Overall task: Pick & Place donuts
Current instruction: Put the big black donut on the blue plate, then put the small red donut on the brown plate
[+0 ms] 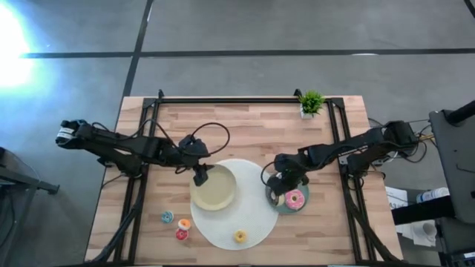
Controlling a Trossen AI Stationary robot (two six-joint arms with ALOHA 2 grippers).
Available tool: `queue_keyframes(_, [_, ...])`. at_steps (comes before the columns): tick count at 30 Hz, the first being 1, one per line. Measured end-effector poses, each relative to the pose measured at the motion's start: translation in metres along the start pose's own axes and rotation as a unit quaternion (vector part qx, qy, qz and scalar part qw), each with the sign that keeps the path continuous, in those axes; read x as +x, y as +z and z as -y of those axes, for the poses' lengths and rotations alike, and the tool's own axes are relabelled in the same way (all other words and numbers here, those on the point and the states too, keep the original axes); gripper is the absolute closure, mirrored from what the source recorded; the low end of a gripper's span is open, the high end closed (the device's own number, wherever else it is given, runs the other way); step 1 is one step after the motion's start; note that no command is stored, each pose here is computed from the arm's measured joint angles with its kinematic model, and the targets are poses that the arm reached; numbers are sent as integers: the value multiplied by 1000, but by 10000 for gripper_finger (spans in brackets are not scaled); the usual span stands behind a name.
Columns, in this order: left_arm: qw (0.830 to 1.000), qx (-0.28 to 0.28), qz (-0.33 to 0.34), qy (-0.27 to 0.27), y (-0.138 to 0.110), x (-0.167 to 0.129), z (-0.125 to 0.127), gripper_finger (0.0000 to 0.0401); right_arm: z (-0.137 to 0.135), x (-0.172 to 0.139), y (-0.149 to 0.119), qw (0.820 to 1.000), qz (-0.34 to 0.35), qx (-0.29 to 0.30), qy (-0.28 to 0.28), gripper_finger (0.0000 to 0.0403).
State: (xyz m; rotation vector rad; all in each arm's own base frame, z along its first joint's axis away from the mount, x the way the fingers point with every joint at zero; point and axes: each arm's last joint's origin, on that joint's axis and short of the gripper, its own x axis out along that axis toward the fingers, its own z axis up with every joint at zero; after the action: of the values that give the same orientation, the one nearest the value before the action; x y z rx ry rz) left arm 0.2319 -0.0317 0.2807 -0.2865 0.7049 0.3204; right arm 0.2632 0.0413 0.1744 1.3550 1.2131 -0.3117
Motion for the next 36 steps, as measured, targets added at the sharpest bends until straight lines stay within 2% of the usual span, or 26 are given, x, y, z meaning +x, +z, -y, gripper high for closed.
queue_keyframes(3, [1000,0,0,0,0,0,0,201,3,2,0,1000,-3,2,-13,374])
queue_keyframes(14, [1000,-3,0,0,0,0,0,201,13,-4,-3,996,-1,16,-93,270])
queue_keyframes(19, [1000,3,-17,10,-3,0,-2,201,10,-15,-5,988,28,-6,-151,243])
queue_keyframes(23, [998,2,-47,40,-10,-1,-7,201,2,-24,-6,983,43,-33,-174,215])
queue_keyframes(26, [993,-5,-70,91,-17,-2,-14,201,-8,-34,-6,975,90,-56,-193,190])
queue_keyframes(29, [988,-26,-89,124,-26,2,-22,201,-27,-47,-9,960,168,-111,-194,167])
queue_keyframes(32, [980,-78,-106,147,-37,11,-33,201,-45,-61,-12,942,225,-161,-192,150])
queue_keyframes(36, [962,-141,-133,192,-49,25,-56,201,-56,-77,-9,930,258,-165,-205,139])
